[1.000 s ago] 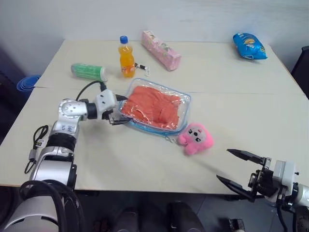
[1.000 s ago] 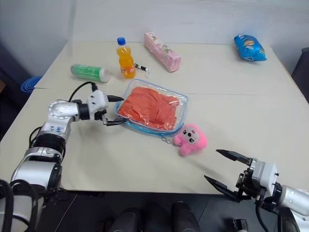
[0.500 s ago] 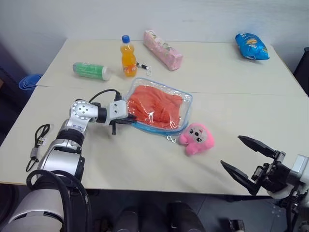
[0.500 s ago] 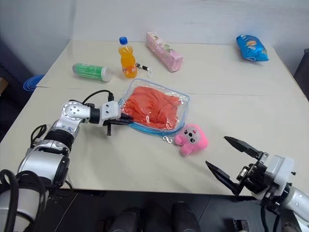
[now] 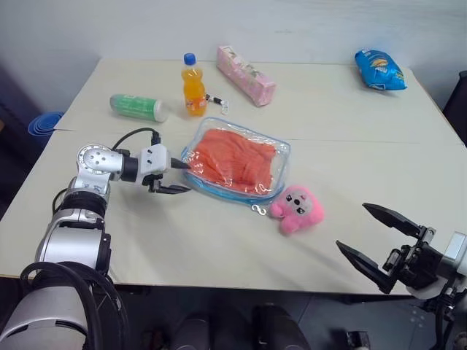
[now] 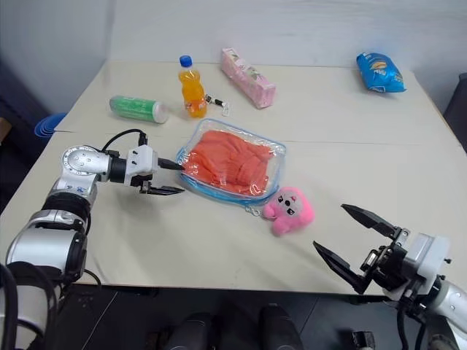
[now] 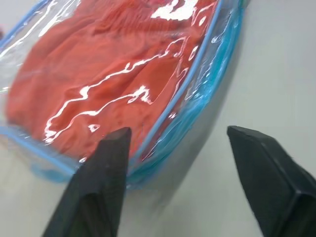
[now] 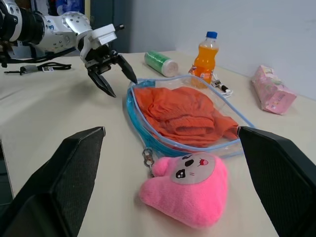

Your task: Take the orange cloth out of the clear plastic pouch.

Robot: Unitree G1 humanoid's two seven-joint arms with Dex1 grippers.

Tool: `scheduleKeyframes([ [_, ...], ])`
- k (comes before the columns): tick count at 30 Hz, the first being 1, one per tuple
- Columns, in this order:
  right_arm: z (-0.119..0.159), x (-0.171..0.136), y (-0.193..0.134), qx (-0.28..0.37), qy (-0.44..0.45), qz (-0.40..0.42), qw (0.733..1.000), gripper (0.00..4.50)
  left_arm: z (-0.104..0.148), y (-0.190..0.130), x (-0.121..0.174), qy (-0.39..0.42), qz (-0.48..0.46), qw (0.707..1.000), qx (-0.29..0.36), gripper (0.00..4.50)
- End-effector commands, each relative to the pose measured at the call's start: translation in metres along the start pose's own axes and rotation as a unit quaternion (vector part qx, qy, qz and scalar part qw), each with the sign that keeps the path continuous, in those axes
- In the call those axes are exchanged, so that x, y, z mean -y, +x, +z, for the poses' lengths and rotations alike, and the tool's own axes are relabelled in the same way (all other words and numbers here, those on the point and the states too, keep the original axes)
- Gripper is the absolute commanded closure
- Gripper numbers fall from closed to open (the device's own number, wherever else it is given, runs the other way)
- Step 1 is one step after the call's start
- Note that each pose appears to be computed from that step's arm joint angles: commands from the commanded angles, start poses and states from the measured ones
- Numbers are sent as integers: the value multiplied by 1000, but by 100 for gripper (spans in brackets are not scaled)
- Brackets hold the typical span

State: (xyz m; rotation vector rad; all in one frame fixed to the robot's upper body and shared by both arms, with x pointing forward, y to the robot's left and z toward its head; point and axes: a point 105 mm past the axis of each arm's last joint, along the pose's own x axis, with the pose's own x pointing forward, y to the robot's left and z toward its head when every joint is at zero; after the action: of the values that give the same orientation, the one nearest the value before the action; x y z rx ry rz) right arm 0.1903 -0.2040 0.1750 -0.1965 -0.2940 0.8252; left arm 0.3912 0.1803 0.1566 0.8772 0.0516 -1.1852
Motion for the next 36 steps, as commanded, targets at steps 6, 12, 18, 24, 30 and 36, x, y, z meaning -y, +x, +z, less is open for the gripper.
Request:
scheduleKeyframes([
  [6, 1, -3, 4, 4, -8, 5, 1000, 0, 0, 18, -4, 8, 37, 999, -5, 55],
  [12, -4, -6, -2, -2, -3, -10, 1000, 0, -11, 12, 19, -11, 4, 1000, 14, 214],
  [18, -8, -7, -8, -11, 1, -24, 1000, 0, -14, 12, 33, -27, 7, 999, 41, 389],
  [24, -6, -2, -13, -16, -9, -38, 999, 0, 15, 22, 50, -54, 0, 990, 127, 445],
  [30, 7, 0, -33, -32, -31, -40, 998, 0, 56, 23, 111, -93, -89, 973, 194, 445],
  [36, 3, -5, -42, -55, -21, -36, 998, 0, 70, 45, 140, -105, -97, 974, 176, 445],
])
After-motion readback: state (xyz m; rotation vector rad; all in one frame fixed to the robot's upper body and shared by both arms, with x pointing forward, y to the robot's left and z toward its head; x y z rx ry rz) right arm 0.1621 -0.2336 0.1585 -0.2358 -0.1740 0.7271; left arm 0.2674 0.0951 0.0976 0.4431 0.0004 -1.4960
